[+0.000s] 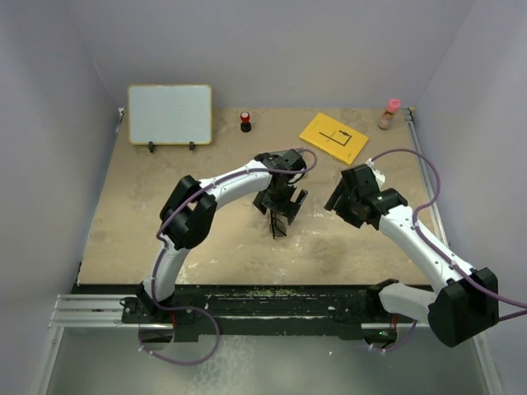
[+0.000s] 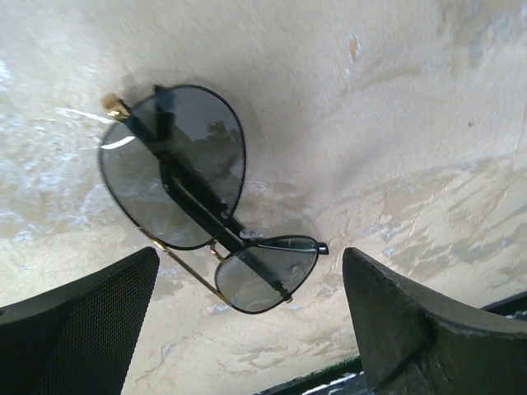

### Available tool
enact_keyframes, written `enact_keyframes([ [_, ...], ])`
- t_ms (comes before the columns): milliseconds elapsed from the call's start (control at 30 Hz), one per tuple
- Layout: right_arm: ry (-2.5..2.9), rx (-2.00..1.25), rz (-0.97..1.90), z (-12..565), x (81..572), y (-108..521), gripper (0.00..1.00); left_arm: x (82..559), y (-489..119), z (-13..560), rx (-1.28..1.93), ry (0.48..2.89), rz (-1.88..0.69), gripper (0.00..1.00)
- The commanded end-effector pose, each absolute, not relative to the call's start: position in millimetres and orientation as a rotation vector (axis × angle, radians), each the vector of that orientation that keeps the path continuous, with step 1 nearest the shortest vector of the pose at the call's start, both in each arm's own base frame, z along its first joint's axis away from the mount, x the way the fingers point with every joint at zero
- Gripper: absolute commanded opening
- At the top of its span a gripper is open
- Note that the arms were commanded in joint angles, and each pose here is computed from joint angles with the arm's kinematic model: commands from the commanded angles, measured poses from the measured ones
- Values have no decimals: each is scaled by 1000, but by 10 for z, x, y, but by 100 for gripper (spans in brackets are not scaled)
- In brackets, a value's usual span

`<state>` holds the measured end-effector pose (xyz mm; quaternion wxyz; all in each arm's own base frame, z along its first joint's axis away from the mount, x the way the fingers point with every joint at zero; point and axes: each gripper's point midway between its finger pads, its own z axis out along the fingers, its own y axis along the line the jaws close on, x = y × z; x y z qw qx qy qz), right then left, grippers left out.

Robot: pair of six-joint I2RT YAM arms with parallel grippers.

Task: Organize the sunglasses
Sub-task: Pick up the sunglasses from the center of the board.

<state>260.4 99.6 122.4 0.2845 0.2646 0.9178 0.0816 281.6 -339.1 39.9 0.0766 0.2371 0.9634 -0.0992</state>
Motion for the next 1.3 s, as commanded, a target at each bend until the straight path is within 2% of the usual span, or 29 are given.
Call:
enact_keyframes([
  [0, 2434, 734, 246, 1222, 2623, 1007, 66, 3063, -3420, 716, 518, 2805, -285, 96],
  [333, 2476, 730, 234, 1067, 2605, 1026, 66, 3075, -3396, 575, 427, 2838, -239, 95],
  [567, 2501, 712, 247, 990, 2665, 1079, 67, 3180, -3390, 460, 395, 2843, -164, 79],
  [967, 2509, 718, 249, 948, 2641, 1071, 66, 3017, -3459, 234, 455, 2869, -115, 77],
  [1067, 2504, 726, 248, 946, 2631, 1059, 66, 3002, -3495, 189, 479, 2862, -97, 74],
  [1267, 2508, 732, 244, 928, 2620, 1049, 66, 3010, -3529, 128, 503, 2860, -80, 60],
])
